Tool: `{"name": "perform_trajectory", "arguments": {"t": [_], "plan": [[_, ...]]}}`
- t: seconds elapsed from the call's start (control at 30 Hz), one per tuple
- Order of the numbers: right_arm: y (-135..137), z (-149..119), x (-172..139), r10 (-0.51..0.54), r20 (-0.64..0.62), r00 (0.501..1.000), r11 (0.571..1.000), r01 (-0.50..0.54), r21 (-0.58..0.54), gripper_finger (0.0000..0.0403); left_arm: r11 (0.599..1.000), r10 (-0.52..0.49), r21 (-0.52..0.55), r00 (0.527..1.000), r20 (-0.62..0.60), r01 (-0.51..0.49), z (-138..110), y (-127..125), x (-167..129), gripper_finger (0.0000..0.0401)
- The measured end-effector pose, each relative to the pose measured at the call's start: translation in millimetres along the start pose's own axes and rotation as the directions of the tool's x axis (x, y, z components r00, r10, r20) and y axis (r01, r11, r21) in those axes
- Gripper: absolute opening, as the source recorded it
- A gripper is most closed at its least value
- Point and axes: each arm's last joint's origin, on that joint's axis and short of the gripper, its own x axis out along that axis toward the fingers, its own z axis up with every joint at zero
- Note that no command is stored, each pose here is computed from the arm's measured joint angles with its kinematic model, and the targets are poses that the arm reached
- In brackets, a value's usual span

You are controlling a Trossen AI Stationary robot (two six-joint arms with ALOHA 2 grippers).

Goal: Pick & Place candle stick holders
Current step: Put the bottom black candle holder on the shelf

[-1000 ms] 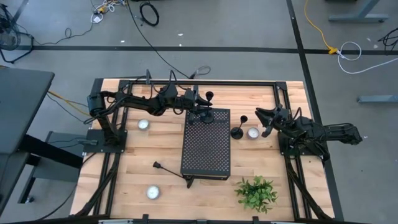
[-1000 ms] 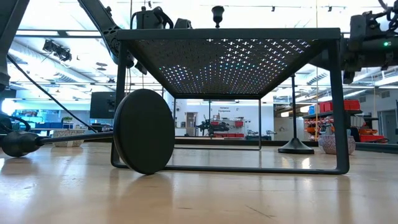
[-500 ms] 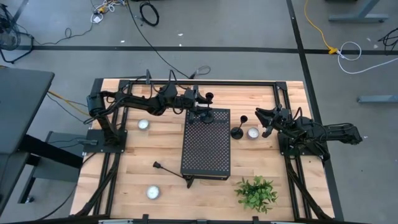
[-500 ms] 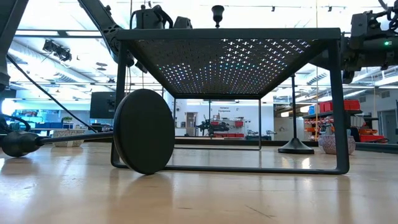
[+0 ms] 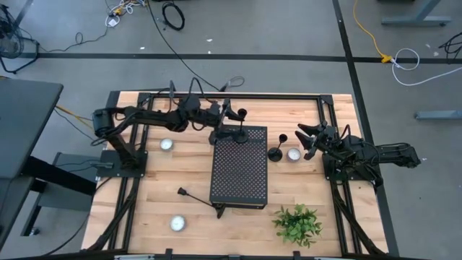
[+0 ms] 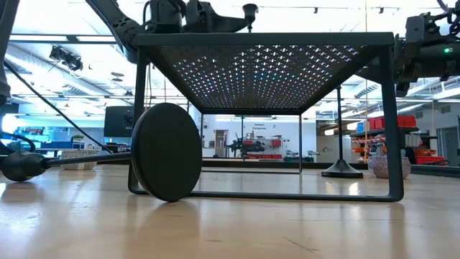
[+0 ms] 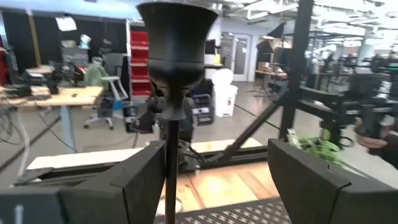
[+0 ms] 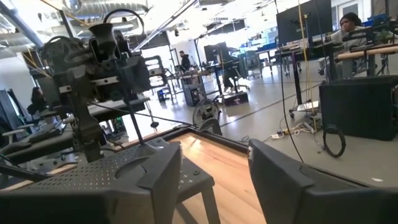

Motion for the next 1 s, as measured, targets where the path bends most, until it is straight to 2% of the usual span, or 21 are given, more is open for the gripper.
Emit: {"name": "perform_trajectory", "arguments": {"t": [0.13,0.3,0.47,0.57,0.7,0.8,0.9,1.0], "plan": [[0,0,0,0.000,0.000,1.000,1.000,0.000,-0.004,0.0199,0.998,0.024,-0.056,0.996,-0.086,-0.029,11,2,-14,0.0272],[0,0,0,-0.001,0.000,1.000,1.000,0.001,-0.004,0.0201,0.991,0.104,-0.059,0.976,-0.191,-0.117,25,2,-35,0.0273],[0,0,0,0.000,0.000,1.000,1.000,0.000,-0.005,0.0201,0.978,0.110,-0.135,0.946,-0.306,-0.158,31,-7,-50,0.0273],[0,0,0,0.000,-0.001,1.000,1.000,0.000,-0.006,0.0201,0.964,0.113,-0.177,0.906,-0.409,-0.200,29,-19,-55,0.0273],[0,0,0,0.000,0.000,1.000,1.000,0.000,-0.006,0.0201,0.953,0.166,-0.121,0.812,-0.560,-0.279,25,-45,-58,0.0273],[0,0,0,-0.001,0.000,1.000,1.000,0.001,-0.006,0.0201,0.956,0.150,-0.109,0.775,-0.615,-0.271,26,-67,-56,0.0273],[0,0,0,0.000,-0.001,1.000,1.000,0.000,-0.006,0.0201,0.965,0.130,-0.093,0.756,-0.641,-0.244,30,-88,-55,0.0273],[0,0,0,0.000,-0.002,1.000,1.000,0.000,-0.001,0.0201,0.963,0.151,-0.056,0.699,-0.699,-0.264,29,-104,-57,0.0273]]}}
